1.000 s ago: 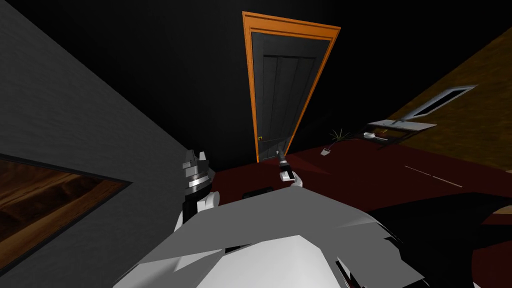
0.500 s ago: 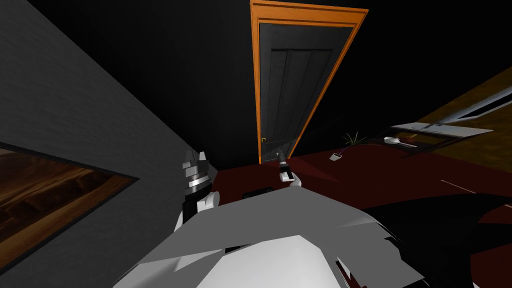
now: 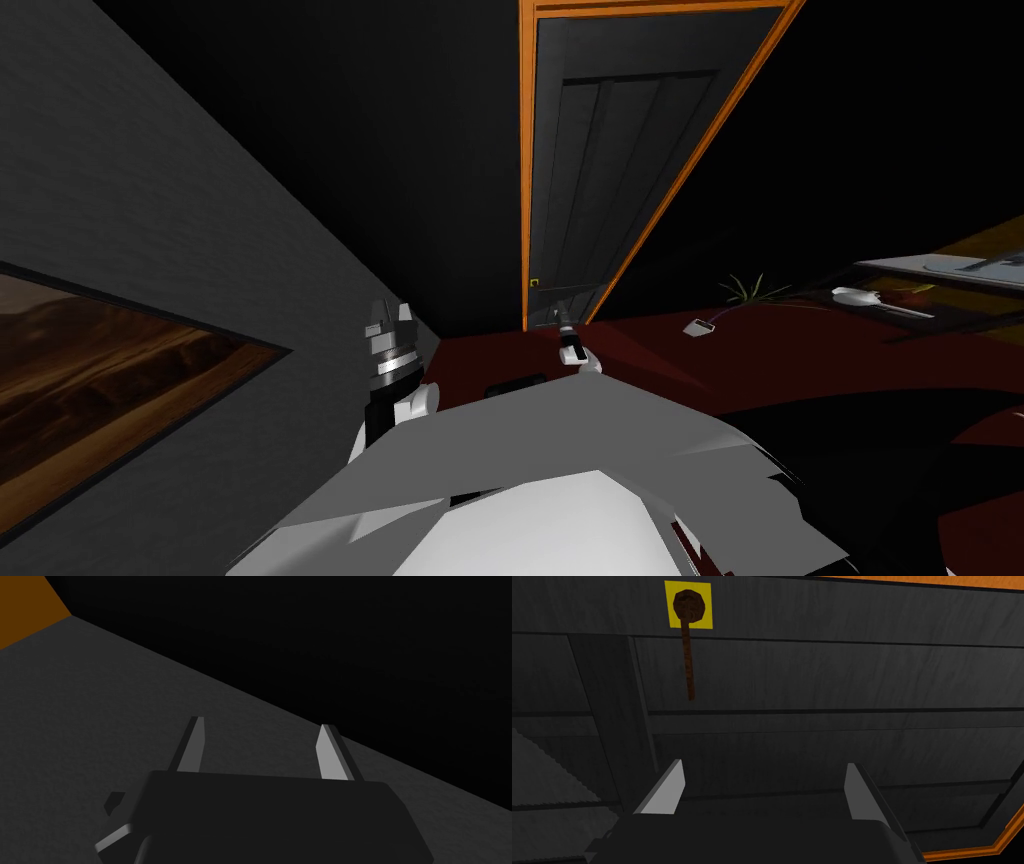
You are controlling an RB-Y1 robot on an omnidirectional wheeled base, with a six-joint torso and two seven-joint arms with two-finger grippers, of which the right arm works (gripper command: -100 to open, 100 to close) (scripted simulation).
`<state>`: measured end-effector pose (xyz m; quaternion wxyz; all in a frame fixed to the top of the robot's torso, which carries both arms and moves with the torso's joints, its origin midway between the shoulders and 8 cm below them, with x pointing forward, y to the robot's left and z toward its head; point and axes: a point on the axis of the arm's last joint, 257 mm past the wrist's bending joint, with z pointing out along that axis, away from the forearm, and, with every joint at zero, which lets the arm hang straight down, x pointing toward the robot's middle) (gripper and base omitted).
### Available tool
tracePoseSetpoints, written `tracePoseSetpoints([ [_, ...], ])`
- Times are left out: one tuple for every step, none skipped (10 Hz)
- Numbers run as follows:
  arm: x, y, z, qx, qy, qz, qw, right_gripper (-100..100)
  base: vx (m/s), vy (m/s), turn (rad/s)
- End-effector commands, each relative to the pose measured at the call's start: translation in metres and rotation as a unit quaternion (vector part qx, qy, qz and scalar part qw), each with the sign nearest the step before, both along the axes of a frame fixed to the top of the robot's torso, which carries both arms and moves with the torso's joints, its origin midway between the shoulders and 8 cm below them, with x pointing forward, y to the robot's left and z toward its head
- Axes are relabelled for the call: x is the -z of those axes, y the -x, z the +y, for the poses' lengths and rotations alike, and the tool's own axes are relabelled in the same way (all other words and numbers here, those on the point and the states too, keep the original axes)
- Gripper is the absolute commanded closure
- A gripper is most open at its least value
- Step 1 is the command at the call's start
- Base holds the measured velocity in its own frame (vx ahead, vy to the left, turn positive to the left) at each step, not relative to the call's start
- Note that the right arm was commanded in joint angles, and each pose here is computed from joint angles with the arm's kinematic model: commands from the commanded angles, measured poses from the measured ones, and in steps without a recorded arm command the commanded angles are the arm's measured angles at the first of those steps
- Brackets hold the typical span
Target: Pull the door open
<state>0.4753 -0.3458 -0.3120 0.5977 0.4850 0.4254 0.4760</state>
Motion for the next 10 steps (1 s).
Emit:
tracePoseSetpoints([
  [0.010,0.000,-0.004,0.005,-0.005,0.009,0.9999,-100,0.088,-0.043,0.134],
  [0.016,0.000,-0.006,0.008,-0.008,0.015,0.9998,-100,0.088,-0.054,0.110],
  [0.021,0.001,-0.008,0.010,-0.011,0.020,0.9997,-100,0.084,-0.040,0.101],
  [0.026,0.001,-0.010,0.013,-0.013,0.024,0.9995,-100,0.083,-0.030,0.110],
  [0.031,0.002,-0.011,0.015,-0.016,0.029,0.9993,-100,0.080,-0.034,0.106],
  [0.036,0.003,-0.013,0.018,-0.018,0.034,0.9991,-100,0.076,-0.027,0.118],
  [0.041,0.004,-0.015,0.020,-0.020,0.038,0.9989,-100,0.067,-0.036,0.086],
  [0.046,0.004,-0.016,0.023,-0.023,0.042,0.9986,-100,0.072,-0.051,0.074],
  [0.049,0.005,-0.017,0.025,-0.025,0.046,0.9983,-100,0.077,-0.048,0.088],
  [0.053,0.006,-0.018,0.027,-0.027,0.050,0.9981,-100,0.059,-0.040,0.086],
])
